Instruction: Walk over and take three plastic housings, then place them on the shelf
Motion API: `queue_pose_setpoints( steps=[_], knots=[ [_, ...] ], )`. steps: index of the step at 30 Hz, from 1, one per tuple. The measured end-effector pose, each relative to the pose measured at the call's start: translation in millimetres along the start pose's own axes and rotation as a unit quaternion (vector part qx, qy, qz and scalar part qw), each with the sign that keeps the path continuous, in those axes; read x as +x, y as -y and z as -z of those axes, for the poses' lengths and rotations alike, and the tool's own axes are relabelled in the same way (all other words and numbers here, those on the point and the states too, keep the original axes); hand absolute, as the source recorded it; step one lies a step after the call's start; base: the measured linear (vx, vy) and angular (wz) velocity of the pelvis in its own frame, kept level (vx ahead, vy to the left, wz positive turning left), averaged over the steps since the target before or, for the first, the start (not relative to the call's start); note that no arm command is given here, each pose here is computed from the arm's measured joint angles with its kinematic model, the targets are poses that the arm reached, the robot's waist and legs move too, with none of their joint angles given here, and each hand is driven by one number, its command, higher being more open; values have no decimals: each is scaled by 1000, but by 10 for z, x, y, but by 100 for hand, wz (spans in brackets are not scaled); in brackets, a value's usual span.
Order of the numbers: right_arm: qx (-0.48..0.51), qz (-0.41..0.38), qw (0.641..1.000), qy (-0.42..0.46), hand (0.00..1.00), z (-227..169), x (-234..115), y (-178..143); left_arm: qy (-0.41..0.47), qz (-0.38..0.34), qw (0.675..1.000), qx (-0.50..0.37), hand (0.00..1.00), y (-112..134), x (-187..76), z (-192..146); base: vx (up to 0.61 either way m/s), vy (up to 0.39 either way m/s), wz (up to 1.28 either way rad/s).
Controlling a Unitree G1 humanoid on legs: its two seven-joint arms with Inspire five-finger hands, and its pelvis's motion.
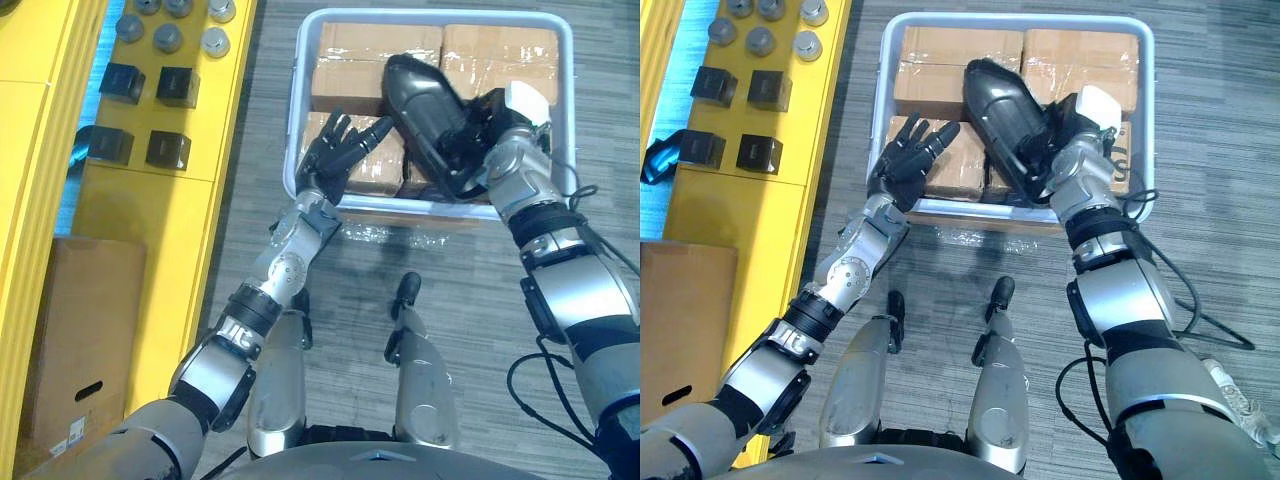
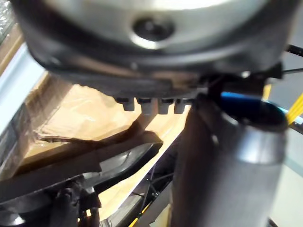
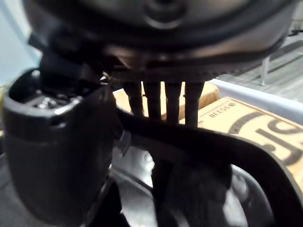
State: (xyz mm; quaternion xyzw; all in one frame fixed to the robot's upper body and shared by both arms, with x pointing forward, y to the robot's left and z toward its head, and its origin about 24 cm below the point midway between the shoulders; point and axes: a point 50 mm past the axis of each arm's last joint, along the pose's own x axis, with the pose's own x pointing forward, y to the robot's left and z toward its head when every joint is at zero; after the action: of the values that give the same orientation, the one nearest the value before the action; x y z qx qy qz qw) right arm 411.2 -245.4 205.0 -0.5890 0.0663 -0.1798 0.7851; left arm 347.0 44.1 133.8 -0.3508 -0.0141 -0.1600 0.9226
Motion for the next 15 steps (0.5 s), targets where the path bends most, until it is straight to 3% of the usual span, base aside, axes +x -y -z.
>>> queue_pose_setpoints(
  steps=[5, 11, 15],
  knots=[
    [-40, -16, 999, -19, 0, 58, 20, 48, 4, -4, 1000, -16, 100, -26, -21, 15, -8, -24, 14],
    [-21, -21, 998, -46, 0, 114, -6, -47, 2, -1, 999, -48, 100, -41, -76, 111, -21, -26, 15],
    [-9, 20, 998, -51, 0, 155, -40, -138, -6, -15, 998, -59, 100, -139, -177, 192, -17, -36, 9]
  ],
)
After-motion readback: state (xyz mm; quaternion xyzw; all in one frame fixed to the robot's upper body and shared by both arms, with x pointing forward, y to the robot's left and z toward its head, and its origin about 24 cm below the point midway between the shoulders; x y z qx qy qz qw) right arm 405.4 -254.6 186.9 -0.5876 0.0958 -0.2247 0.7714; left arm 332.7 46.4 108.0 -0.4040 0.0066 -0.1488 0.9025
